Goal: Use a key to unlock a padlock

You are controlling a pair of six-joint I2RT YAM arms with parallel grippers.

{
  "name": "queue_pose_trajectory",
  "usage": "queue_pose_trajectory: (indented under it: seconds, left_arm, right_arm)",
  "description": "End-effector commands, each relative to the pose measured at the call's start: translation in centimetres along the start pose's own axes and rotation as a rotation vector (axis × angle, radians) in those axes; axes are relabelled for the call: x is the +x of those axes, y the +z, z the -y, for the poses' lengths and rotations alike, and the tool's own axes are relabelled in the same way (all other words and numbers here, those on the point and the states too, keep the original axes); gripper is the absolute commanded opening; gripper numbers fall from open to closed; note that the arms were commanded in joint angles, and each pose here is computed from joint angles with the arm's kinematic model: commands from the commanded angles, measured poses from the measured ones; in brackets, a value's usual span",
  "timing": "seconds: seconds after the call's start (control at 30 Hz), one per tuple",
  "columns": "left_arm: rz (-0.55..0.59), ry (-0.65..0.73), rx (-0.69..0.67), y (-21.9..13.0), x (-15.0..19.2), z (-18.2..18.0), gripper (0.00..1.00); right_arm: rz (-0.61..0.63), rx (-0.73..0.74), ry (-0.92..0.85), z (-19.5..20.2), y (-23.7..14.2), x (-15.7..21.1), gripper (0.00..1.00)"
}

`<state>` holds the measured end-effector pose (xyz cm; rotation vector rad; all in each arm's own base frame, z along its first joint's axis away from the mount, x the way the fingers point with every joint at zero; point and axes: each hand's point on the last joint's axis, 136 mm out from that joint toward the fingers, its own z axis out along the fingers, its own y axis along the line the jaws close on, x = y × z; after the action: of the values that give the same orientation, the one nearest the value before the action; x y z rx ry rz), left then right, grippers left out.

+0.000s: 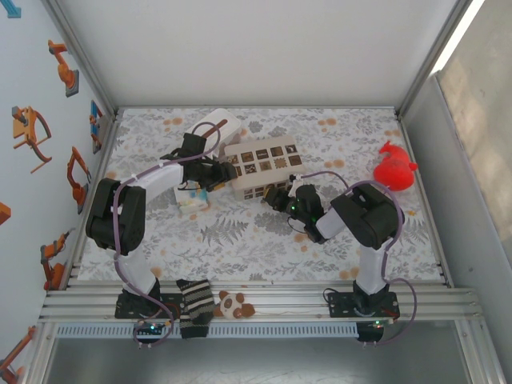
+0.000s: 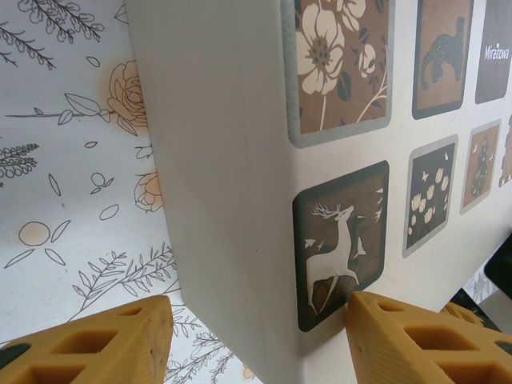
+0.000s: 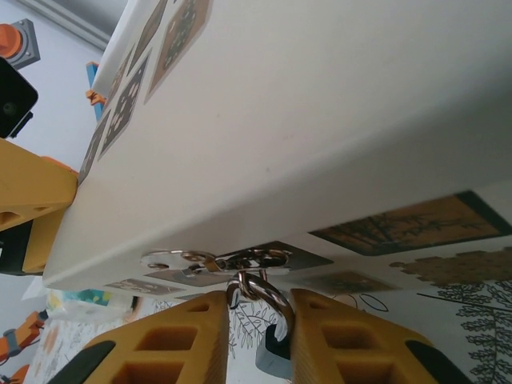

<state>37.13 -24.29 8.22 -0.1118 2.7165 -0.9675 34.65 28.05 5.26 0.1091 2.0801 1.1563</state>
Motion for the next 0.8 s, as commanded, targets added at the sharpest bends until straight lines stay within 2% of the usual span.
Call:
queue_pose_trajectory:
  seconds: [0.0, 0.4, 0.77]
  left_arm:
    - [-0.047, -0.032, -0.072, 0.3, 2.0, -1.9, 0.59]
    - [-0.047, -0.035, -0.081, 0.2, 2.2, -2.2, 0.59]
    - [-0.053, -0.044, -0.102, 0.4, 2.8, -3.1, 0.58]
  right_arm:
    - [0.02, -0.045, -0.009, -1.0, 0.0, -0.4, 0.21]
    - [0.033, -0.025, -0.002, -0.7, 0.2, -0.7, 0.0]
    - [0.143, -0.015, 0.04, -1.2, -1.1, -2.9, 0.0]
